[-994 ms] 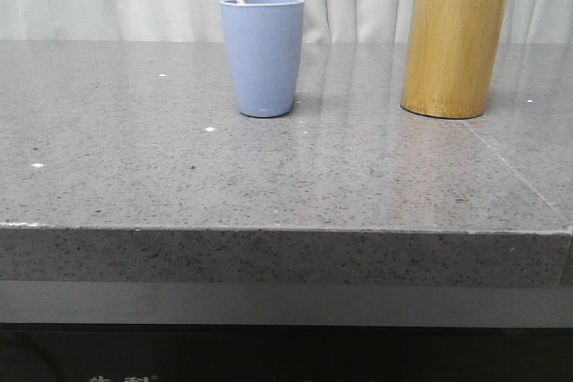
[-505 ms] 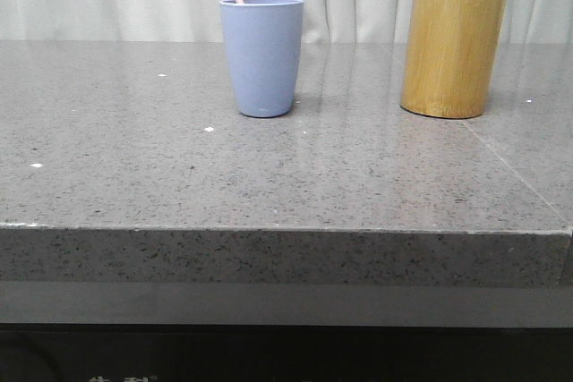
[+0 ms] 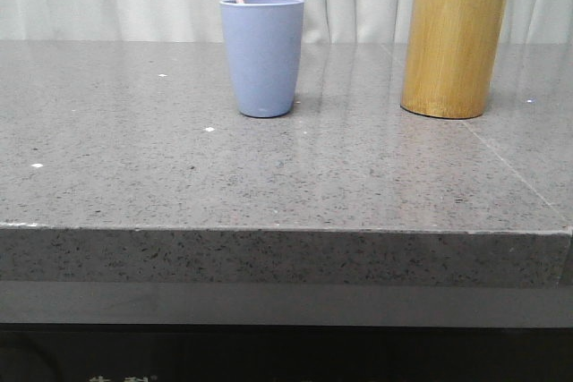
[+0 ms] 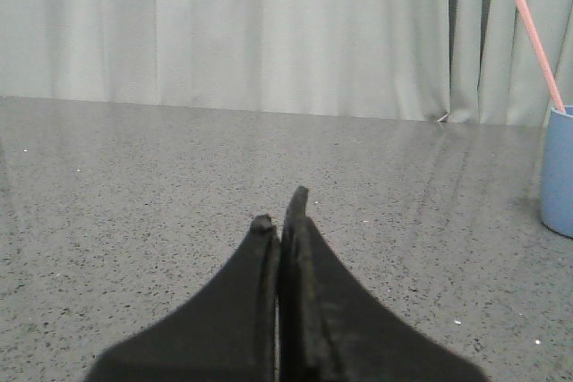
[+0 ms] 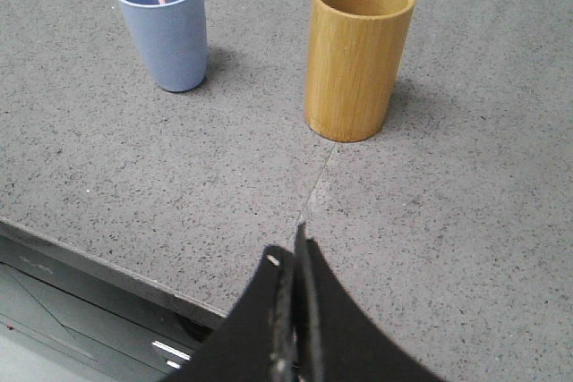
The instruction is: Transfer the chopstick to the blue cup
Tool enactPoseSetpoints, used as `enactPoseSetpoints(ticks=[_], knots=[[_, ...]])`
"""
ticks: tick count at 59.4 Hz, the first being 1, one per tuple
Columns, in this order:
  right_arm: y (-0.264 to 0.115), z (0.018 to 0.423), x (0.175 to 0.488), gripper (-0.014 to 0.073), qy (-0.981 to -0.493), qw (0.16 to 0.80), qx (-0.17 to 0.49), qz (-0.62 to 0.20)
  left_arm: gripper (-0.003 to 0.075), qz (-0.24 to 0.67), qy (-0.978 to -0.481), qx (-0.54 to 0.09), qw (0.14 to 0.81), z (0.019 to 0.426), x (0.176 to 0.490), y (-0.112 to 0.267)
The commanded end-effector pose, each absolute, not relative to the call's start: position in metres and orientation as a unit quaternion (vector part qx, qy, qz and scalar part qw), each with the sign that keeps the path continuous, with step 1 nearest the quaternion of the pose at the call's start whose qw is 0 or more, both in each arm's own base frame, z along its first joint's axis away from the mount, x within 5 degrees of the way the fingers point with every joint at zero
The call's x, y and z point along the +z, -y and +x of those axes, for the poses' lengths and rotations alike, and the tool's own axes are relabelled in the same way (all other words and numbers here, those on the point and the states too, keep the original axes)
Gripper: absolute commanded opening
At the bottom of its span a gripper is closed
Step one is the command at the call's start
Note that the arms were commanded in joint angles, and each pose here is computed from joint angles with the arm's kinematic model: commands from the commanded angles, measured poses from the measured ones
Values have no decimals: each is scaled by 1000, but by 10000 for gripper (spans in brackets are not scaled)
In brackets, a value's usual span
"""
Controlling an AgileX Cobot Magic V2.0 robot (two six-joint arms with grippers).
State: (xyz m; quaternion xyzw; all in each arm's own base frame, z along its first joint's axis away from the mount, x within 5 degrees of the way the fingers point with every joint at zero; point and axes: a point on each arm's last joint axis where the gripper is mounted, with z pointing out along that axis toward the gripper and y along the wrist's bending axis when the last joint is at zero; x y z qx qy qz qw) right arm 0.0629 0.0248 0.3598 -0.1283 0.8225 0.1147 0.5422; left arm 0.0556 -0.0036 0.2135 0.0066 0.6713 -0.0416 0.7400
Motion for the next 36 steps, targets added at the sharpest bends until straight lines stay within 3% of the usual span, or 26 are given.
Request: enactPoseSetpoints(ticks=[1,27,36], knots=[[-24,65,372,-69,-798,579,114,-123,-19,0,-638,-44,769,53,219,3],[-24,65,373,-69,-797,580,115,-123,-19,0,-638,-44,769,53,219,3],[-20,64,355,-69,-778,612,105,-93,-19,0,-638,-44,769,53,219,3]])
